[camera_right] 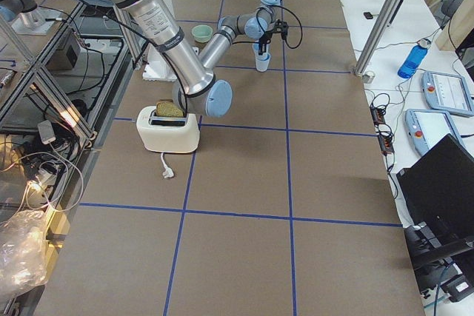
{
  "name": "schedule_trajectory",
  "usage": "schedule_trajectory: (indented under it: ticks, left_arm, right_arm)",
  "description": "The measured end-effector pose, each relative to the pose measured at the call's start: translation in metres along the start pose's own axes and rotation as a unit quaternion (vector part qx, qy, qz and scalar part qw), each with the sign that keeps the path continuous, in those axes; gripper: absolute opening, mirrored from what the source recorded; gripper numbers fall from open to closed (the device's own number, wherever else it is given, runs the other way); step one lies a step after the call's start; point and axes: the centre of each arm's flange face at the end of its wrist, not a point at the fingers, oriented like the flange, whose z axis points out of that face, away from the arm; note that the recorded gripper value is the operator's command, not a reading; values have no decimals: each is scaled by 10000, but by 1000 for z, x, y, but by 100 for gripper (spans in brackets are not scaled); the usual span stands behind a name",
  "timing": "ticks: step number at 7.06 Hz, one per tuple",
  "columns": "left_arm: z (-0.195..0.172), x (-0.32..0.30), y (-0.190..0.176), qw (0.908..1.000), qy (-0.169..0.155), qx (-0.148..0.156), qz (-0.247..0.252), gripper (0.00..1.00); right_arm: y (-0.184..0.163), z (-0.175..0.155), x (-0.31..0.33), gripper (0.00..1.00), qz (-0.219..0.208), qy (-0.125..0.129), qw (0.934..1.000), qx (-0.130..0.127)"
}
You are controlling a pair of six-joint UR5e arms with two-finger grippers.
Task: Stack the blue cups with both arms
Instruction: 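Lower the right-held cup into the center cup, then open the right gripper and lift it off the stacked cups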
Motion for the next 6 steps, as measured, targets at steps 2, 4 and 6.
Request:
schedule_trajectory:
  ticks: [2,4,6]
  left_arm:
    - [0,0,0,10000,0,0,0,58]
    - [0,0,0,10000,1,3,-1,58]
    - [-2,1,-1,10000,4,16,-1,57]
  right_arm:
    - [-2,-2,1,89,-14,-8,10000,19]
    - [-5,-7,2,99,-31,-9,9999,98]
    - [-14,-24,9,99,-35,-46,9995,295]
